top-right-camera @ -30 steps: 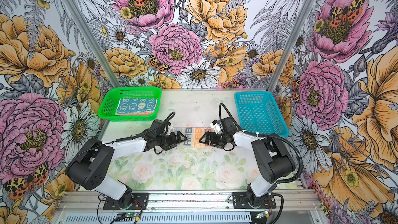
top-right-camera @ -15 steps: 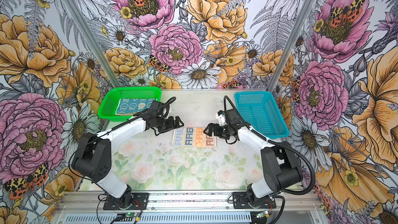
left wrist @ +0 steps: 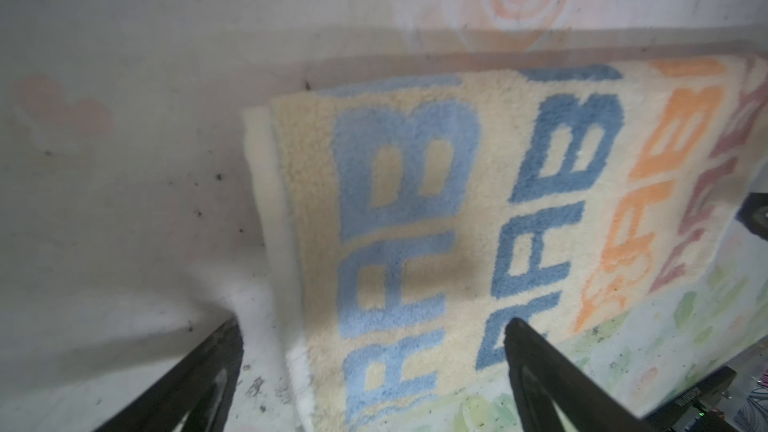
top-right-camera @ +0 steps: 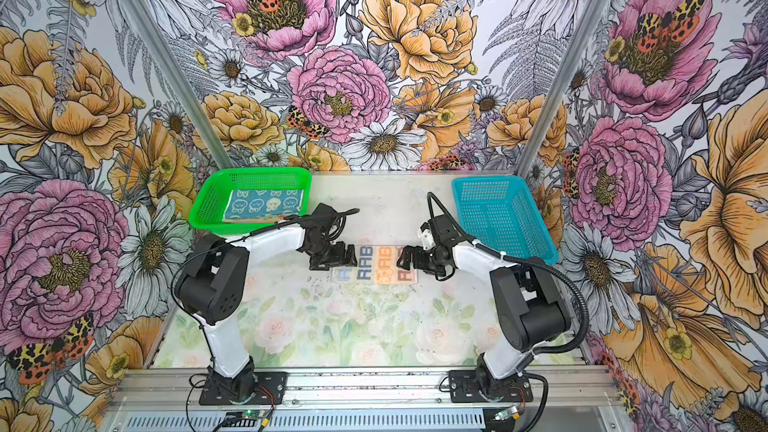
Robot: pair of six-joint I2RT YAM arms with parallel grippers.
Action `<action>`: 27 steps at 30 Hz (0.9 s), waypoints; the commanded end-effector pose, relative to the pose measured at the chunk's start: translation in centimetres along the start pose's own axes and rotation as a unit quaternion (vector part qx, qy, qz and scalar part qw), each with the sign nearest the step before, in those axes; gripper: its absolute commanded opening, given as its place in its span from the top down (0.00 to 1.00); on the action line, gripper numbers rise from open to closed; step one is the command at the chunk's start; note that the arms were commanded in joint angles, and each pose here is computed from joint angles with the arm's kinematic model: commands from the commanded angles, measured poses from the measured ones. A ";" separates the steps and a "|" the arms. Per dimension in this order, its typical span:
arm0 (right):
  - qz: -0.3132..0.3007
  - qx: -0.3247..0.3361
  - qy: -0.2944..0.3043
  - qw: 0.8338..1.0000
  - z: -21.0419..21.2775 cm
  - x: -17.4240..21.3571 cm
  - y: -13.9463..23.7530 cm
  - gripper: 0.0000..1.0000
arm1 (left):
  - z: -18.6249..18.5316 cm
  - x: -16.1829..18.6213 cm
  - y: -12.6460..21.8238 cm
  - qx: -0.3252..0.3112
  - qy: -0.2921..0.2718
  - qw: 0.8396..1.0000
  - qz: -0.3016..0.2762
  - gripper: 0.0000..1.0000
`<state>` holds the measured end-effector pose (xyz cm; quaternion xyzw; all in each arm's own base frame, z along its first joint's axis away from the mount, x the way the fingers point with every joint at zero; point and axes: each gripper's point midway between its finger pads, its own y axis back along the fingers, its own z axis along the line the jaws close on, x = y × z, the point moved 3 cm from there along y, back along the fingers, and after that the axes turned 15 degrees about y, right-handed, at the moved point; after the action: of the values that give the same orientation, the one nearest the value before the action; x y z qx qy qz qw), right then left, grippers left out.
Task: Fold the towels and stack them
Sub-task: 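Pinch the towel end nearest the green basket with the left gripper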
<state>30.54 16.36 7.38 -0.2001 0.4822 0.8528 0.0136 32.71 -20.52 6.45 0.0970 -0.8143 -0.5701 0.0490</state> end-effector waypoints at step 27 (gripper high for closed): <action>0.037 -0.023 0.021 0.999 2.3 0.8 -5.3 0.01 | 0.5 -0.9 -1.2 -0.054 -0.029 0.998 -0.023 1.00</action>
<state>32.18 21.18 6.74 -0.2519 0.4521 0.8557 0.0004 33.31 -20.57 5.28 0.0943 -0.7907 -0.6044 0.0227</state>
